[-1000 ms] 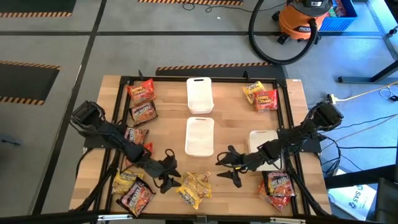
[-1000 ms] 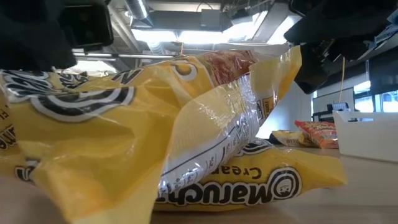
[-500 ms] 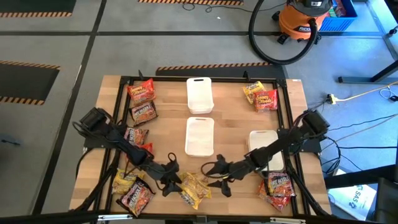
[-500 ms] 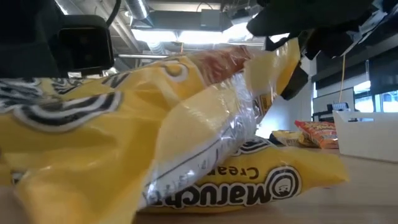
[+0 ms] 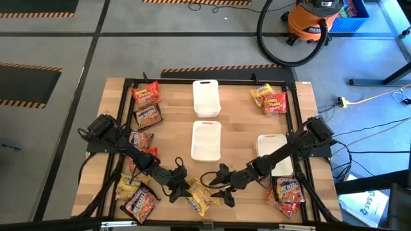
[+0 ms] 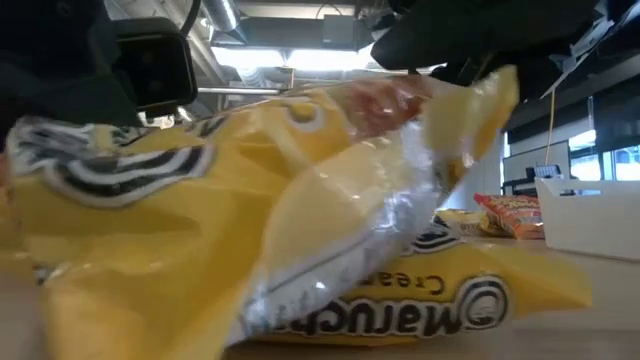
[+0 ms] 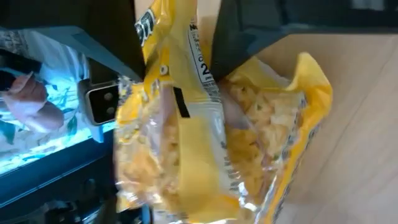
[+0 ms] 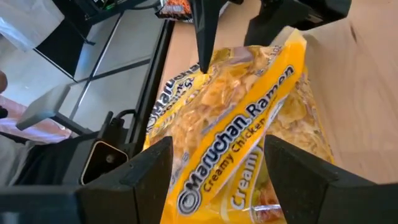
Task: Sort Maruchan noodles
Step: Put the yellow noodle pack into the top white bin
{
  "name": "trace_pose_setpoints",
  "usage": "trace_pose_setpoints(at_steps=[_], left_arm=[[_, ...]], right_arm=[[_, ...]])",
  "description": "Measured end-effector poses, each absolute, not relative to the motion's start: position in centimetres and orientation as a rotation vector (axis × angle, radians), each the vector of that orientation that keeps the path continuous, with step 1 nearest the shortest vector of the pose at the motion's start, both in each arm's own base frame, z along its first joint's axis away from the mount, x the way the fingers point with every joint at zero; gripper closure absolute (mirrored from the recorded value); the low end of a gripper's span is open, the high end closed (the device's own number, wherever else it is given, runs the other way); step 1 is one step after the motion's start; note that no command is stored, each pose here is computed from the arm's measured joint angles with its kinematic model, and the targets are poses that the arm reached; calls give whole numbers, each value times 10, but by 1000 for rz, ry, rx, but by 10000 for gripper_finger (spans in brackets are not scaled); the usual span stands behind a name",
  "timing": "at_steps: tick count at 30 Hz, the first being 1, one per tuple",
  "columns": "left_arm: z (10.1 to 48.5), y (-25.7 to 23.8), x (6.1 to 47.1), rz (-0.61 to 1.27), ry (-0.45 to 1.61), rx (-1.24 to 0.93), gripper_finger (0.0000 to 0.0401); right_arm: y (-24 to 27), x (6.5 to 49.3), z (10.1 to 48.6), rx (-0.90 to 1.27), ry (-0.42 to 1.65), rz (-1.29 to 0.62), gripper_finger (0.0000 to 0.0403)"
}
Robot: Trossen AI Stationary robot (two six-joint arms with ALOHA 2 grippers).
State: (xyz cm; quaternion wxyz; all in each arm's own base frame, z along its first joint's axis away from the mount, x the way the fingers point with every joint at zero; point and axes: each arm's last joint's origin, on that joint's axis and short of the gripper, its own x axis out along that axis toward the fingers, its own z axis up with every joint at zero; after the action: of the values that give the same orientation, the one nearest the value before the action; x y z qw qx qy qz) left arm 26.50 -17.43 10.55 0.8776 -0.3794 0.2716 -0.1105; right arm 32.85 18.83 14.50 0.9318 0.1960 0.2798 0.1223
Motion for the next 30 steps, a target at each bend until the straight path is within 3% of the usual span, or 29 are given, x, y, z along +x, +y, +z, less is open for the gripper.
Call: trace_pose_setpoints(at_steps=[11,22,30], left_arm=[[108,-175,265,-269,535,-710,392],[133,-174,263,-295,438,-617,400],[173,-151,260,-239,367,-503,401]], right_arm=[[189,329,146,363,562,264,166],[178,308,192,281,588,291,166],[158,285,233,93,545,163,166]])
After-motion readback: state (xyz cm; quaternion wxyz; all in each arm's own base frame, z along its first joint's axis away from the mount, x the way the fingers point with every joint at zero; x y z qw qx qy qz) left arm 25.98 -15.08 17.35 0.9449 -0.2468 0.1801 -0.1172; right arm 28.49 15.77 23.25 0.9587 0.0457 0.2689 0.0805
